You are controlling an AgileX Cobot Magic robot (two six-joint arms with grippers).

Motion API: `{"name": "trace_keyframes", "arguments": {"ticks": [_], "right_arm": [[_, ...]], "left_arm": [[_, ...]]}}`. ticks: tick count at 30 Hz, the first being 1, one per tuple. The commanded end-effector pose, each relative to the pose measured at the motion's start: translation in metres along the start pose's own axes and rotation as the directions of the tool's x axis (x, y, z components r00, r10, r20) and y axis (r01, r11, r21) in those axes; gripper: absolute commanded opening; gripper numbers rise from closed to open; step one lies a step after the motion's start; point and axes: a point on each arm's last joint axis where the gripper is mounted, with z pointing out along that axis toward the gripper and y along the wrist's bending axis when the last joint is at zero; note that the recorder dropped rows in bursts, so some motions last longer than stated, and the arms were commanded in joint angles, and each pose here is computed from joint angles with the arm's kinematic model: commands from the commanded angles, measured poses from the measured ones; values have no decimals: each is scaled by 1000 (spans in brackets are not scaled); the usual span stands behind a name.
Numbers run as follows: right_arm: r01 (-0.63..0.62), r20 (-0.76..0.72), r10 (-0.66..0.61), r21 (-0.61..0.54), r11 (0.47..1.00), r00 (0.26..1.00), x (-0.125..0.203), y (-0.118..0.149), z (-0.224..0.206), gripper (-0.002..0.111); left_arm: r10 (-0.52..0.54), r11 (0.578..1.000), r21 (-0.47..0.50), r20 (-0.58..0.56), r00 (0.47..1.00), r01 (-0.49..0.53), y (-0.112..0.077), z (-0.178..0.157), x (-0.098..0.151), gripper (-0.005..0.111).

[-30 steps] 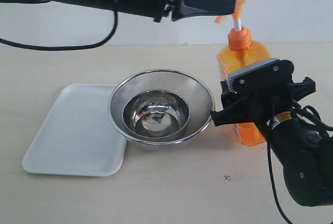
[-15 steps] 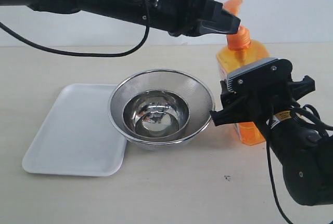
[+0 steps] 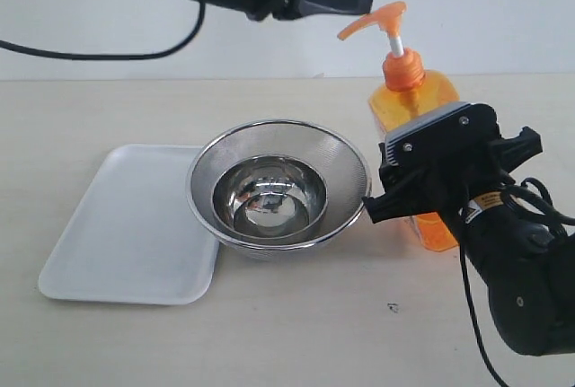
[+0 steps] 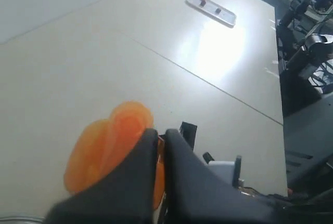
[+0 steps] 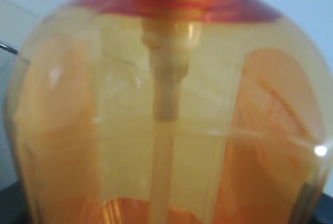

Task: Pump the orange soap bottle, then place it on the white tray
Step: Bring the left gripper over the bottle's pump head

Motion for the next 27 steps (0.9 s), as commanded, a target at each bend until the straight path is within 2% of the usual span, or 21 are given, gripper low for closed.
{"name": "trace_keyframes", "arguments": {"ticks": [1,4,6,12,22,27], "right_arm": [[59,80,-60,23,998,995,-11,-2,1,0],[124,84,-125,16,992,989,-12,-1,1,0],[171,88,-171,5,985,981,-12,1,1,0],[232,83,-230,-12,973,970,-11,2,1,0],[245,82,-243,-21,969,967,-11,3,1,0],[251,89,-247,-29,968,965,-11,4,1,0]], "left_arm": [[41,999,-35,17,999,-41,-10,-30,-18,5],[48,997,-63,-25,999,-49,-9,-35,-16,5],[37,998,-47,-50,998,-40,-8,-33,-12,5],[6,999,-52,-74,997,-10,4,-23,-2,5],[-8,997,-80,-79,997,1,12,-18,2,5],[-40,997,-72,-104,994,33,22,-8,12,5]]}}
